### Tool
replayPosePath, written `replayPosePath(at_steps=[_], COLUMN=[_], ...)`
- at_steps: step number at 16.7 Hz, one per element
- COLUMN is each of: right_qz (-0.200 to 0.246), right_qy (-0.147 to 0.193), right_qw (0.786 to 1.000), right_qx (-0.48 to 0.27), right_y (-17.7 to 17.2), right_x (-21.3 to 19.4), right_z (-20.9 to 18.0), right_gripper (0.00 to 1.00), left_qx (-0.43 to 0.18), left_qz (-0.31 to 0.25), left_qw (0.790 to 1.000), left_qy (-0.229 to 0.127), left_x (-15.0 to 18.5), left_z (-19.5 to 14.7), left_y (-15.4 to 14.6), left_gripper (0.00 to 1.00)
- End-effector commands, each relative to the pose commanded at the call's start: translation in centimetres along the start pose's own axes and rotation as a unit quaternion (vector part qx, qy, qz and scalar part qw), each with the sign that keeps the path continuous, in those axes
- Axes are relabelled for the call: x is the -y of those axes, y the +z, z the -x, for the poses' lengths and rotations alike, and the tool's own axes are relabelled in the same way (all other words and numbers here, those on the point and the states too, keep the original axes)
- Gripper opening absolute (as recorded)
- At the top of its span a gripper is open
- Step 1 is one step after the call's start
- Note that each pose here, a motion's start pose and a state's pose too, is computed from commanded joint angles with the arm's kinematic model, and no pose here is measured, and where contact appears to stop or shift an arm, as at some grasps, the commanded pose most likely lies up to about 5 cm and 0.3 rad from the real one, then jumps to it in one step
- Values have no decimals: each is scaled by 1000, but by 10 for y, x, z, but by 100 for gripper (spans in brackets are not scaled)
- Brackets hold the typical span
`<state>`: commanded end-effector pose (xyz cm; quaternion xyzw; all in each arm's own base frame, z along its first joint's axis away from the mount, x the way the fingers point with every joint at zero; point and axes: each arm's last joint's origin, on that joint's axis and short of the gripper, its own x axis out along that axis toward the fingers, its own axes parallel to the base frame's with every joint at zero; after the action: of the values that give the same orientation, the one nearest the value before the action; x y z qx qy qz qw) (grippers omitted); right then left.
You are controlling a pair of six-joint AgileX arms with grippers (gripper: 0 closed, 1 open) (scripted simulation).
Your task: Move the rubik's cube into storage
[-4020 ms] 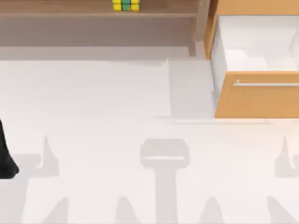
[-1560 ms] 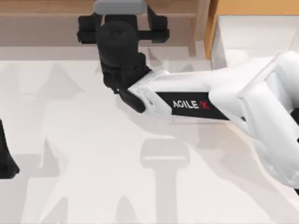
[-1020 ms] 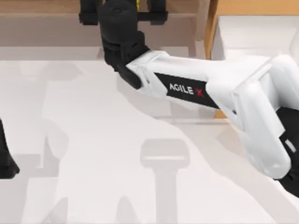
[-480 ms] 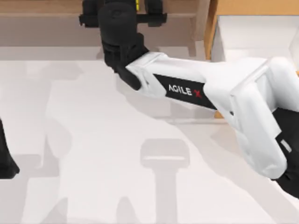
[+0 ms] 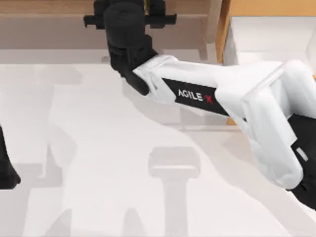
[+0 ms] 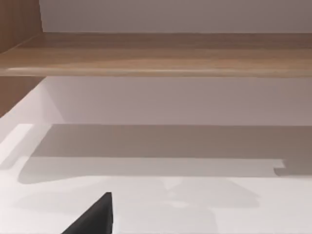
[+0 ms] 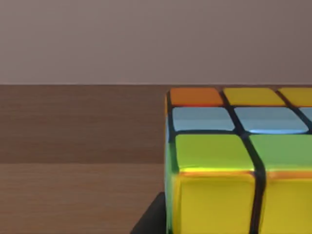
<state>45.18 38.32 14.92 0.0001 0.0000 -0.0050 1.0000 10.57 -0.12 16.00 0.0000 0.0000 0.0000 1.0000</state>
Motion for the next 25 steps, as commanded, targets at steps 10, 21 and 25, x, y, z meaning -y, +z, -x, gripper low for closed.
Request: replayPosePath(at_steps=[10, 21, 25], right_qz=[0, -23, -1], right_qy=[0, 24, 2], right_qw=[1000, 999, 1000], right_qx=[0, 22, 1], right_y=[0, 36, 21], right_x=[0, -9, -2], right_z=[0, 34, 22], right_gripper=[0, 0, 0], left_qx=[0, 0, 0], left_qz=[0, 0, 0], left_qw=[1000, 1000, 1000], left_qy=[0, 0, 0], left_x=[0, 0, 0], left_z=[0, 0, 0], left_y=[0, 0, 0], left_gripper=[100, 100, 100])
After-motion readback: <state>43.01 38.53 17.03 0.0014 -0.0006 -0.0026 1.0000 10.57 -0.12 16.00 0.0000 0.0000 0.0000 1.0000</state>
